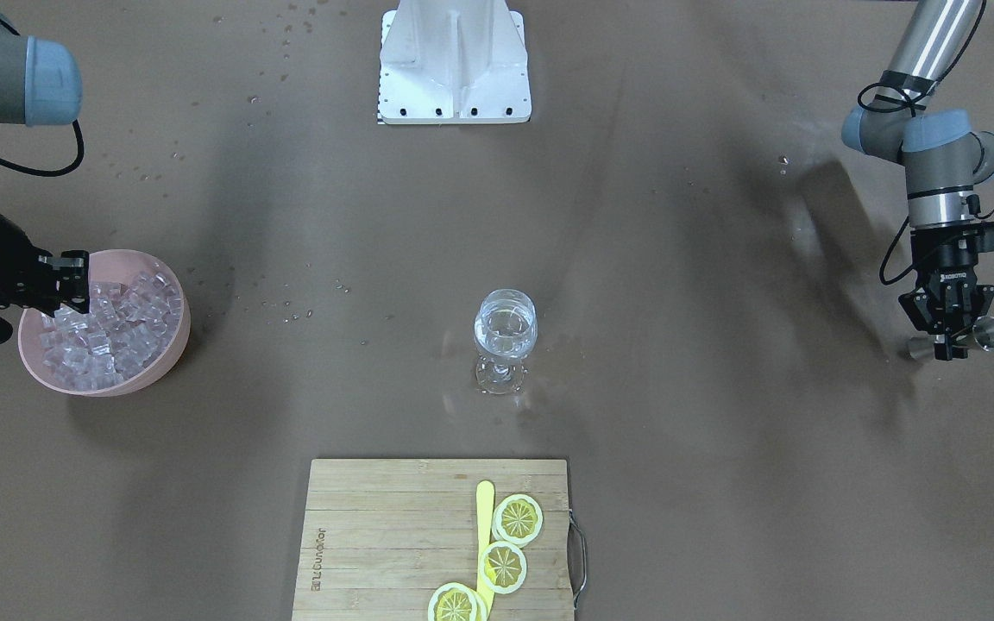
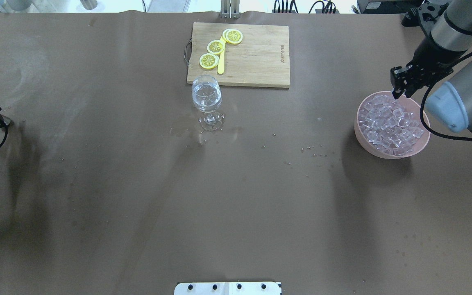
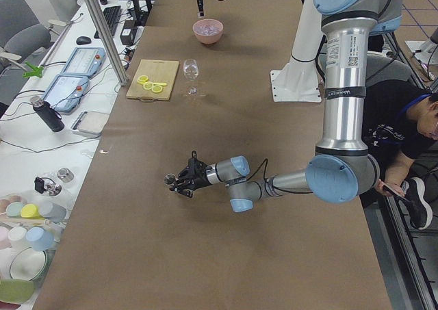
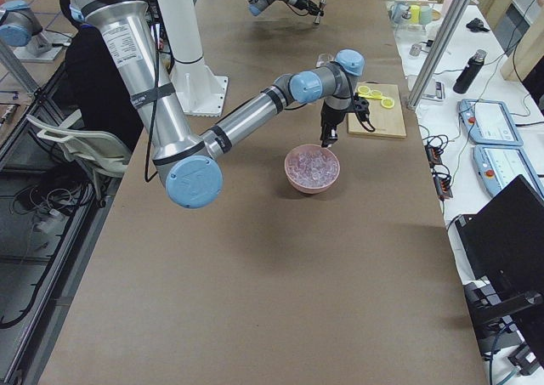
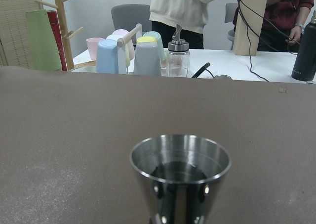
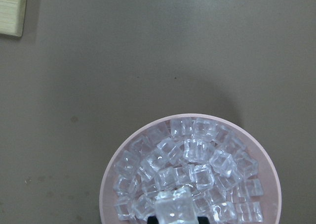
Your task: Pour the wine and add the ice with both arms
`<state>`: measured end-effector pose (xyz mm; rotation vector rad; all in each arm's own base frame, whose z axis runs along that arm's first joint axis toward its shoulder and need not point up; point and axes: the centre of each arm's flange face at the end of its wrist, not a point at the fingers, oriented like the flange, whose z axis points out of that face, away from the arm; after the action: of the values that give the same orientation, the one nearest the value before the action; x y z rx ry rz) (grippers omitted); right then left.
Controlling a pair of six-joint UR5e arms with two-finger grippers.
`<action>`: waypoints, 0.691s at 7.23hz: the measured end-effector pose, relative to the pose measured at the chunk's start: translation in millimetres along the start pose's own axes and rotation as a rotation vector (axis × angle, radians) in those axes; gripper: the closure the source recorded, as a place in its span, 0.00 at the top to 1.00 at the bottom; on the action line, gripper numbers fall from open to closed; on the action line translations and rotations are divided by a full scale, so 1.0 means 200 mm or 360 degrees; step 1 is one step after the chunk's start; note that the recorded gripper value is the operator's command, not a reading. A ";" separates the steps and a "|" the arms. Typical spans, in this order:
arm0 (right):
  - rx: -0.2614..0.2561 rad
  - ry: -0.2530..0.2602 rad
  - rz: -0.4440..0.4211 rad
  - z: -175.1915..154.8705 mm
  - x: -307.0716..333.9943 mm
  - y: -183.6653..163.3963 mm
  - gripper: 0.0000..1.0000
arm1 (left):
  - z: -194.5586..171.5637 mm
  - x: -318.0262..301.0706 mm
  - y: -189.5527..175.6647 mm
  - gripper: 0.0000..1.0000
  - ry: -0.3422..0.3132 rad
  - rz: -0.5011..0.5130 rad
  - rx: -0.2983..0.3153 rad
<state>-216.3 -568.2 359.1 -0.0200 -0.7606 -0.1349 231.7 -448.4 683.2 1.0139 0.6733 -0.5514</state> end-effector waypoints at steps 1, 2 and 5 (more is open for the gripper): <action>-0.0002 0.0003 0.0010 -0.03 -0.02 -0.02 0.00 | -0.01 0.09 -0.06 0.19 0.0007 -0.0003 0.0010; -0.0004 0.0004 0.0015 -0.05 -0.04 -0.02 0.00 | -0.03 0.21 -0.13 0.19 0.0011 0.0004 0.0016; -0.0003 0.0004 0.0022 -0.07 -0.05 -0.03 0.00 | -0.17 0.66 -0.45 0.18 0.0038 0.0120 0.0033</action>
<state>-215.0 -574.4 342.5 -0.0266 -0.7576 -0.1225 250.2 -470.0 521.5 1.0625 0.6489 -0.4822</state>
